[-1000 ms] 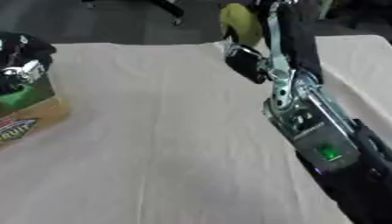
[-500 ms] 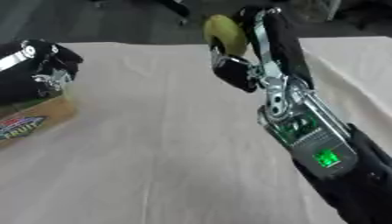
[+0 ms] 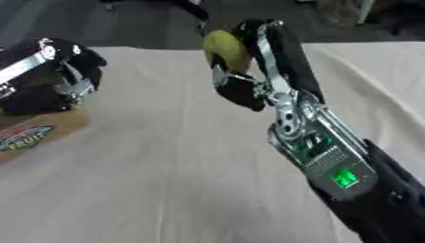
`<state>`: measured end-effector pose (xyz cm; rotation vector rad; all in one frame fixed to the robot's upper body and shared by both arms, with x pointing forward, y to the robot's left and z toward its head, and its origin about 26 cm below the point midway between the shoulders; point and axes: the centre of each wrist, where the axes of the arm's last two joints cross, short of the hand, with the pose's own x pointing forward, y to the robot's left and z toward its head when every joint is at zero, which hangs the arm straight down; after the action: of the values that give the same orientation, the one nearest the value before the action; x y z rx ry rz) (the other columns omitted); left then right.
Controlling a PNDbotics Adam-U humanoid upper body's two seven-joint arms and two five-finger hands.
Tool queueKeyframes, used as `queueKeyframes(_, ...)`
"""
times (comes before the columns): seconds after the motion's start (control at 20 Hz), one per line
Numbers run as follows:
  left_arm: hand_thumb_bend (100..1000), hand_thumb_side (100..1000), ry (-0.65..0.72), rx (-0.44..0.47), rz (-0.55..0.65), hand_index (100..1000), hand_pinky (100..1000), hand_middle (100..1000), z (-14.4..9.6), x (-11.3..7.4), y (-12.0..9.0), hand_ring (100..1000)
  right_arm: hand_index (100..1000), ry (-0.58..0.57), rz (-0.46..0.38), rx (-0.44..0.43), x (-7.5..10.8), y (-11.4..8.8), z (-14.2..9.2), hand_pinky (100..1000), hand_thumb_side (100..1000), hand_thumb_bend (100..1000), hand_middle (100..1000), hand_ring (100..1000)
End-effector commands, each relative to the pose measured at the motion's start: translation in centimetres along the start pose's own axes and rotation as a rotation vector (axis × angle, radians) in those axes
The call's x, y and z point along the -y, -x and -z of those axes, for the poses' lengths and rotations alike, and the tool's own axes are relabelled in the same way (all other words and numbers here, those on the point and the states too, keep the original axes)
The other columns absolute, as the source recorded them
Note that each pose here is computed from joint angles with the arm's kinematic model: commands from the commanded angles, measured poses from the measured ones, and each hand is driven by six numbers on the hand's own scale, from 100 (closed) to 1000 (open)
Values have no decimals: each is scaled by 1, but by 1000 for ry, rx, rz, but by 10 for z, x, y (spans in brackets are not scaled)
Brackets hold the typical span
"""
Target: Pick up the objects with one hand, pass them to the other hand, and then place them into the box on the other side of the table.
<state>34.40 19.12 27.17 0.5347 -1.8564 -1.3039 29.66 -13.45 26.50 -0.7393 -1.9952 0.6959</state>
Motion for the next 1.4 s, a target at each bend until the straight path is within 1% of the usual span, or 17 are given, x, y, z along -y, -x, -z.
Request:
queueKeyframes(0.05,100,650,-32,39,5,789,608,639,2,-6,-7,673,521,8,18,50,5,-10,0,786,100,100,316,535)
queueKeyframes(0.3,100,665,-27,89,-24,787,603,637,5,-3,-19,671,521,-12,28,66,2,-14,-1,785,100,100,315,535)
queueKeyframes(0.45,100,667,-19,117,-42,786,599,635,6,-1,-26,668,521,-26,24,69,1,-11,-2,785,100,100,314,535)
queueKeyframes(0.7,100,628,-22,157,-63,787,598,634,4,-1,-38,668,521,-63,41,73,0,-7,-4,783,100,100,313,534)
queueKeyframes(0.9,100,607,-15,179,-79,793,602,636,3,-2,-42,671,513,-106,76,69,-1,-6,-5,780,100,100,300,526)
queueKeyframes(1.25,100,573,-7,245,-84,802,606,644,0,-6,-49,679,499,-124,112,41,-2,-6,-5,767,100,100,281,513)
queueKeyframes(1.4,100,579,-5,275,-79,801,604,641,-1,-7,-56,677,496,-129,115,42,-3,-7,-5,766,100,100,279,513)
